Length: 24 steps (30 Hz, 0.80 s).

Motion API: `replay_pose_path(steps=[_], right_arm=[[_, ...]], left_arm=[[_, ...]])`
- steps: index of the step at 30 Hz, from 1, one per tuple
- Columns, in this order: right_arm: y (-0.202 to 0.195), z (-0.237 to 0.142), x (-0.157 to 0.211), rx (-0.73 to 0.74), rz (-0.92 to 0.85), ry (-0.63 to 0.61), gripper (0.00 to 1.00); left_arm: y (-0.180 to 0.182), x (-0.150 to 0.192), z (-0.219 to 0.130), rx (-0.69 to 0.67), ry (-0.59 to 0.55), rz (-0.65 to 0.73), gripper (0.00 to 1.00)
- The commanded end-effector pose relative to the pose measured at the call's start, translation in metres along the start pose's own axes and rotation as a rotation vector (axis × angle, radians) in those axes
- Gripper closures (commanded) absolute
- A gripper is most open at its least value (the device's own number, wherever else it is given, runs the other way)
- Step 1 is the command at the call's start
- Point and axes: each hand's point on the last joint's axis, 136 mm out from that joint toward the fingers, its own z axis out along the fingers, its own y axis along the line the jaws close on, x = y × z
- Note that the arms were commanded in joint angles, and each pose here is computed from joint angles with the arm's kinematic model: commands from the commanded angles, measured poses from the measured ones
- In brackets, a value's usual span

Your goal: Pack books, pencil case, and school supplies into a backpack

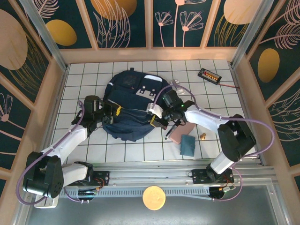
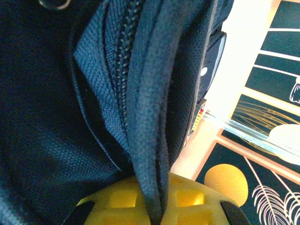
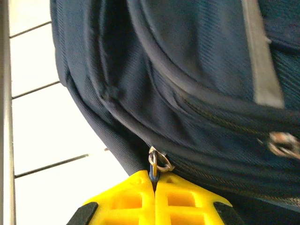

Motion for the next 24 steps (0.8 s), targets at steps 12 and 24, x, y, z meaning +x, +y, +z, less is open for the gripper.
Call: replay_pose_path(steps=[12,24], right_arm=[[-0.001,0.007,-0.092,-0.072,0.509,-0.201,1.00],[-0.104,-0.039,-0.100,0.168,0.532,-0.232,1.00]], left_arm=[[-0.028,0.018,0.002,0.138,-0.001,0.063,1.00],[-0.016,0.017,-0.021,0.152,-0.066,0.083,1.00]])
